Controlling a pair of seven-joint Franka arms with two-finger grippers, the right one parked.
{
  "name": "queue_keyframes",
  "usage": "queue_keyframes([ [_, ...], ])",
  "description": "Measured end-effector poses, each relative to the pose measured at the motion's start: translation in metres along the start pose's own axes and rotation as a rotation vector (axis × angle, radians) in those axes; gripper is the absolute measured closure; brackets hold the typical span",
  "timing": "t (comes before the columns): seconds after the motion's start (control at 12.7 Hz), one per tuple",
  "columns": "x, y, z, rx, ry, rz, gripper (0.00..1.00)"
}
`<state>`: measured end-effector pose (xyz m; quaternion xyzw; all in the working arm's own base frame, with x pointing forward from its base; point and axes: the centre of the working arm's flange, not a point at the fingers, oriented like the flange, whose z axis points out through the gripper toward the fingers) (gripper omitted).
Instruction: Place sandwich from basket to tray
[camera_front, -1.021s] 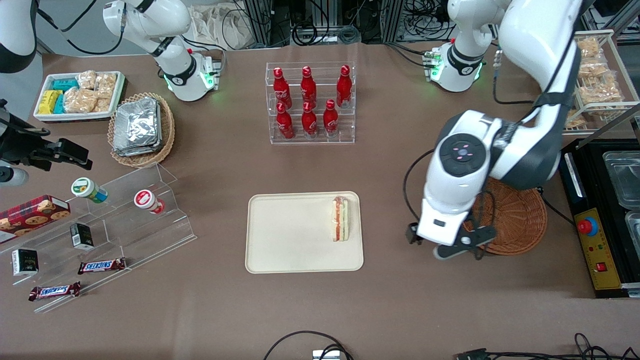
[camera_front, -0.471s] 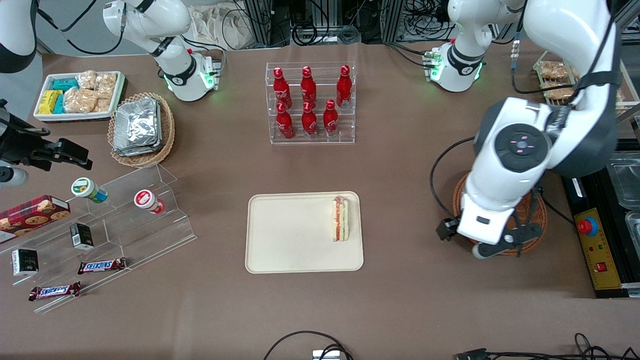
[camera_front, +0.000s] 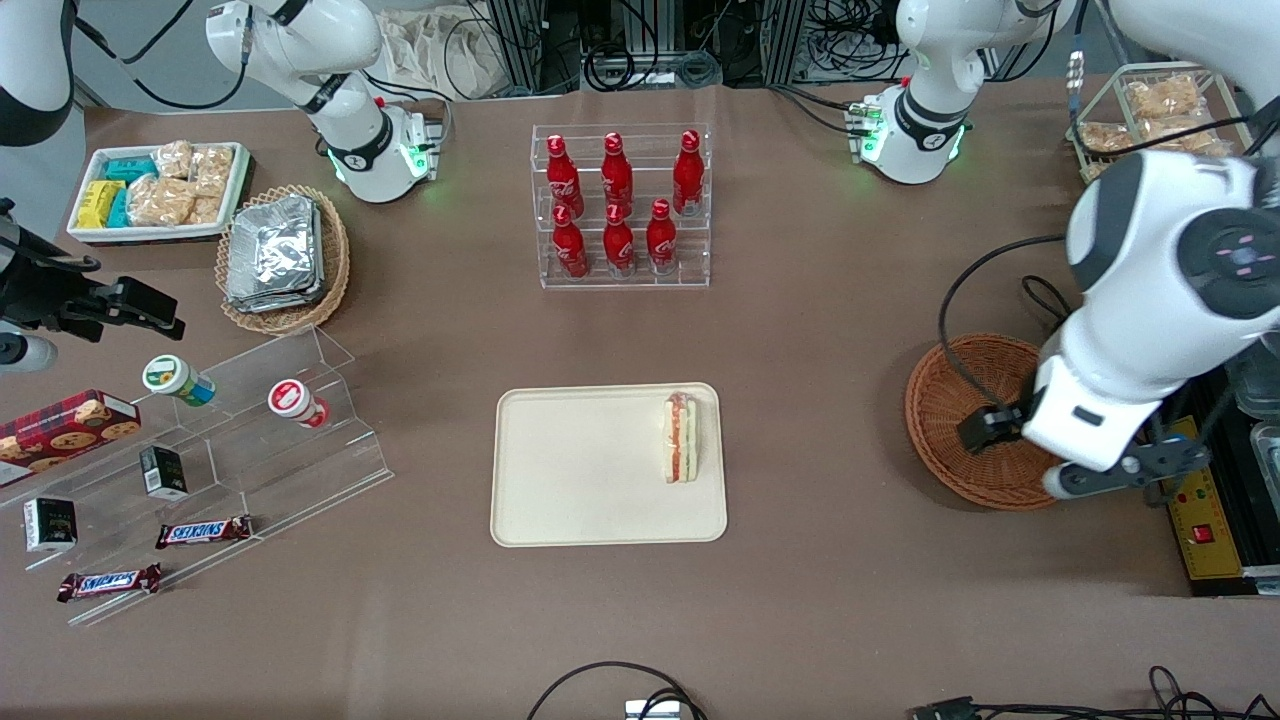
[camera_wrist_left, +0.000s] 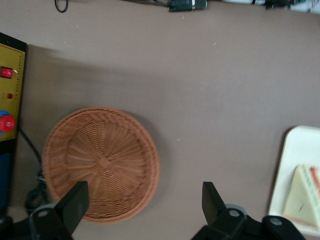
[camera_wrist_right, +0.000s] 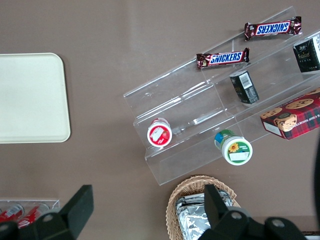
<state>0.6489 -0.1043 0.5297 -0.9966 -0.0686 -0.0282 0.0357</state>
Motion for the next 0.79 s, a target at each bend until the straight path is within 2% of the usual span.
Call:
queue_keyframes([
  [0.24, -0.02, -0.053, -0.021, -0.028, -0.031, 0.078, 0.0],
  [0.47, -0.05, -0.071, -0.056, -0.051, -0.066, 0.137, 0.0],
  [0.63, -0.07, -0.076, -0.08, -0.051, -0.087, 0.16, 0.0],
  [0.79, -0.085, -0.08, -0.099, -0.048, -0.087, 0.165, 0.0],
])
